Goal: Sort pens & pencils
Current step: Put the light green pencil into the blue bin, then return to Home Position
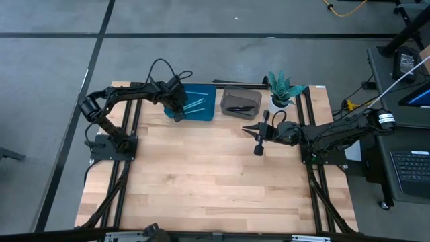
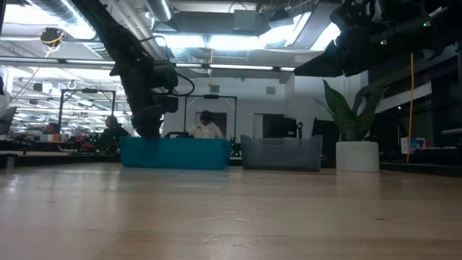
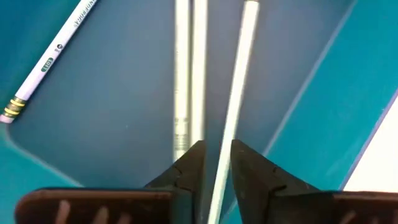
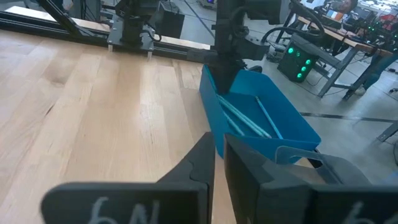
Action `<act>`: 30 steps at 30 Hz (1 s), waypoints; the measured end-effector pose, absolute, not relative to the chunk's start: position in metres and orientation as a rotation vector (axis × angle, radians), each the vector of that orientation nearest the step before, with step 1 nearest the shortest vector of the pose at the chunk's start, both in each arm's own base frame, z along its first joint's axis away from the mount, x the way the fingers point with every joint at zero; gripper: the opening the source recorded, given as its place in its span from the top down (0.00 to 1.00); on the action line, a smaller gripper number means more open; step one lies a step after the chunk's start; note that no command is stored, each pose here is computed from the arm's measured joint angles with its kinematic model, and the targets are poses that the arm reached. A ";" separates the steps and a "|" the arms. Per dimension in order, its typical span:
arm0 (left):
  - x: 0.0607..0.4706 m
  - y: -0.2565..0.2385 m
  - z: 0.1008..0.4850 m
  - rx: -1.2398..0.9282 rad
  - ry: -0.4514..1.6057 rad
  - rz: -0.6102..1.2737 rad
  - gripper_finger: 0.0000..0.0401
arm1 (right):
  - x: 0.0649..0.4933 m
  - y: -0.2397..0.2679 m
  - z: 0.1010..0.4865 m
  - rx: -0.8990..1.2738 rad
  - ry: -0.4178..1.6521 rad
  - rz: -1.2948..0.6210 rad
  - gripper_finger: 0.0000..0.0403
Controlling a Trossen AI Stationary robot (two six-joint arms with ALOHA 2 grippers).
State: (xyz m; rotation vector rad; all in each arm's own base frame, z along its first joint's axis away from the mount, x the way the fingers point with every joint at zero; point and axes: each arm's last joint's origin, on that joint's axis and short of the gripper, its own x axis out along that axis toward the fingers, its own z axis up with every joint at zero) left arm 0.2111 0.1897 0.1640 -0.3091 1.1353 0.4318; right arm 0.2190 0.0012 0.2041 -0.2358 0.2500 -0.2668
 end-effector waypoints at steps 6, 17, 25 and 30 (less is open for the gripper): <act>0.211 0.189 0.165 -0.308 1.137 0.430 0.80 | 0.219 0.001 0.204 -0.235 0.250 -0.267 0.91; 0.212 0.156 0.220 -0.258 0.896 0.273 0.80 | 0.219 0.001 0.204 -0.222 0.249 -0.268 0.91; 0.200 0.088 0.294 -0.063 0.515 0.098 0.81 | 0.217 0.003 0.208 -0.182 0.224 -0.246 0.91; 0.179 0.045 0.304 0.004 0.263 -0.021 0.81 | 0.205 0.009 0.226 -0.160 0.134 -0.171 0.91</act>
